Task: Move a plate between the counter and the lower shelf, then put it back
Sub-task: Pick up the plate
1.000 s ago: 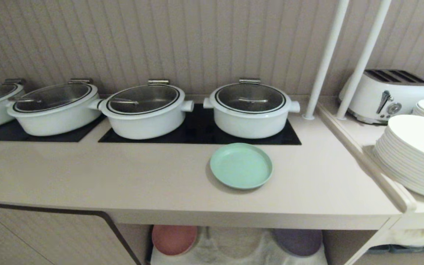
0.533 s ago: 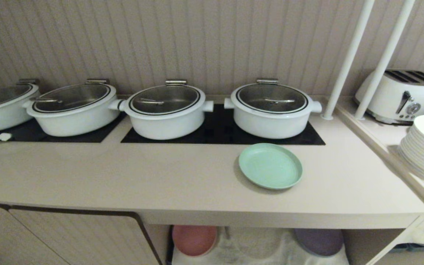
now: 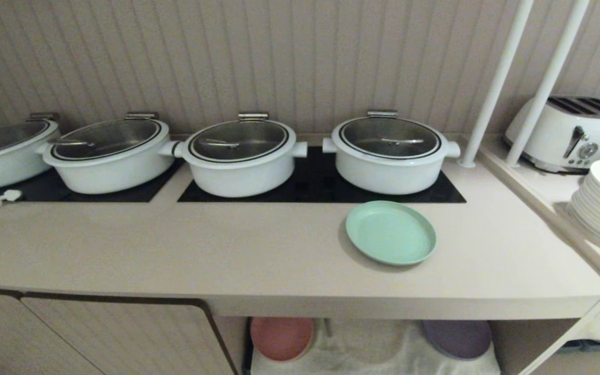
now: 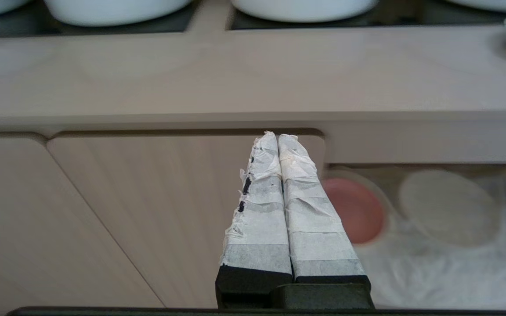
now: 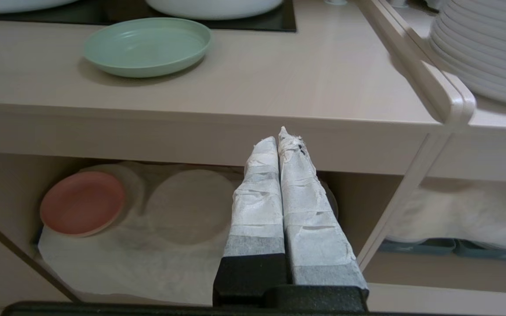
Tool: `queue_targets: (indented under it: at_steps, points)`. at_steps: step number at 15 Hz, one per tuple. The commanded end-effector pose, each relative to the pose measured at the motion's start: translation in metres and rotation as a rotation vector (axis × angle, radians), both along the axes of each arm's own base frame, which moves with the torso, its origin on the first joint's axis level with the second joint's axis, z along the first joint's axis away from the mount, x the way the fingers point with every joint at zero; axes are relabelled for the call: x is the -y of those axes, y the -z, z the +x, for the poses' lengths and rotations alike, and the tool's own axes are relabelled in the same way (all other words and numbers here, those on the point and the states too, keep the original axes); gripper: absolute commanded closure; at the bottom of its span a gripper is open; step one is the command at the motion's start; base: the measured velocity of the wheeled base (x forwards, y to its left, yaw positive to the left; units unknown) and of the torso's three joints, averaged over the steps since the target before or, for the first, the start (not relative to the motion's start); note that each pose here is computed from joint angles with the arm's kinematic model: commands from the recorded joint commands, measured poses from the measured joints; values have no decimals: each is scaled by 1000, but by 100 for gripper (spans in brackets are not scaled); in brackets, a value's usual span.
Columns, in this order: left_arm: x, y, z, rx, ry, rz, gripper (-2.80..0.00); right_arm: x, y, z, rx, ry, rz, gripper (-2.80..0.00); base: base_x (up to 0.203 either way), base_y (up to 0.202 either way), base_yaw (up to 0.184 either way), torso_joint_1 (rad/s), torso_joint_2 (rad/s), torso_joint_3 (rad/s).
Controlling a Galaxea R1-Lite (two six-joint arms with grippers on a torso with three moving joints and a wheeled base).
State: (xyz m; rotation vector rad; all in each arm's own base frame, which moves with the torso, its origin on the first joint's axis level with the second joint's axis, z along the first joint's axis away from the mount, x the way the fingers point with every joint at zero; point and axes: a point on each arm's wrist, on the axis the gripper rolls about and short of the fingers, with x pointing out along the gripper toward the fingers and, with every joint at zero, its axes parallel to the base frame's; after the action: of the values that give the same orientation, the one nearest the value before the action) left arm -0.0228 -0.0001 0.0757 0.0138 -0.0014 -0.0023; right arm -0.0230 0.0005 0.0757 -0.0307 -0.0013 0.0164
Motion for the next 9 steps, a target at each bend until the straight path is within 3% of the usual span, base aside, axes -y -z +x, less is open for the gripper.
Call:
queue_targets:
  at_steps: [1,9]
  points:
    - [0,0,0,0,-1,0,0,0,0,0,1,0,-2,0,0,0,0,0,0,0]
    - [0,0,0,0,-2,-2,0,0,-2,0,10,0,-15,0,0,0,0,0,0,0]
